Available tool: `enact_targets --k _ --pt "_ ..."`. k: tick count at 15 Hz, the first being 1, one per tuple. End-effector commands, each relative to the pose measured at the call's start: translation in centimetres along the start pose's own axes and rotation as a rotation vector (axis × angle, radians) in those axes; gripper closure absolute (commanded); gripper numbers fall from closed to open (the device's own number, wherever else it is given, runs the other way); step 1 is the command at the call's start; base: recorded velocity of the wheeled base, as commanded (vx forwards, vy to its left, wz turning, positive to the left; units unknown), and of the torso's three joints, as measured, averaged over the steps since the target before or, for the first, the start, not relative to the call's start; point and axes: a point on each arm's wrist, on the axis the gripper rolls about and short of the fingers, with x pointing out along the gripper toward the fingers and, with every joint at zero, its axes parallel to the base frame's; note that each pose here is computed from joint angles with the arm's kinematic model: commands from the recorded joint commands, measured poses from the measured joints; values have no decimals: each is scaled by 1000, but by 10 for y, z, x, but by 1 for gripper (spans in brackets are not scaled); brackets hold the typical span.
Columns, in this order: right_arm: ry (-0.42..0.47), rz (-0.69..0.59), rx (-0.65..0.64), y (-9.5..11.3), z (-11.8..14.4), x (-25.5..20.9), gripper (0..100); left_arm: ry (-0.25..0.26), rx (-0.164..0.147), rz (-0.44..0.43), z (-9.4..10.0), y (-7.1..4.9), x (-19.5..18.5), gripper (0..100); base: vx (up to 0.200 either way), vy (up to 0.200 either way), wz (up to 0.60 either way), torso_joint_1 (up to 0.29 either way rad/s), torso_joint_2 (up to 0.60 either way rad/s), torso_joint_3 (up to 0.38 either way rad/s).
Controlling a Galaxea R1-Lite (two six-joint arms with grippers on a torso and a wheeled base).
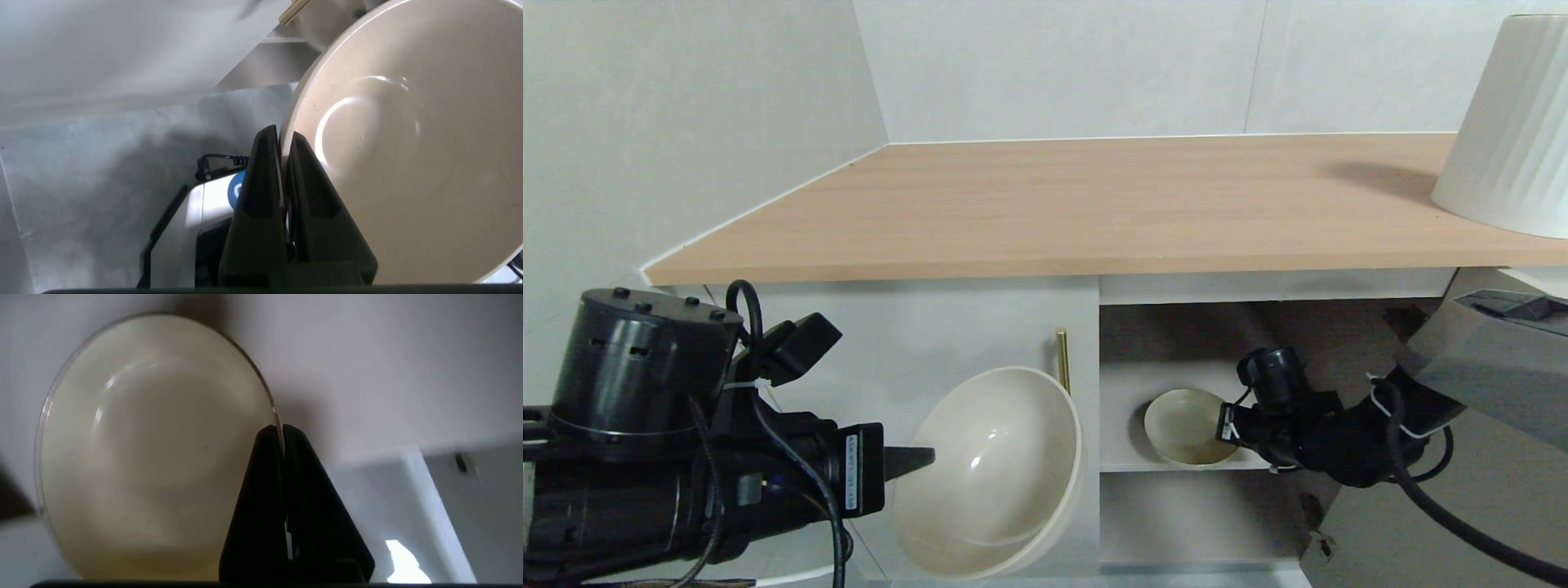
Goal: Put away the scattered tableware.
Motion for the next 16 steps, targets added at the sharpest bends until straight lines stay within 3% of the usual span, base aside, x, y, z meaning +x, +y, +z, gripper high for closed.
enact_targets --k 1,16 --pt "13 -25 6 -8 -6 14 100 3 -1 2 0 0 1 100 0 0 0 0 0 0" --pt "-56 -88 27 -12 9 41 100 17 0 8 -1 0 5 100 0 0 0 0 0 0"
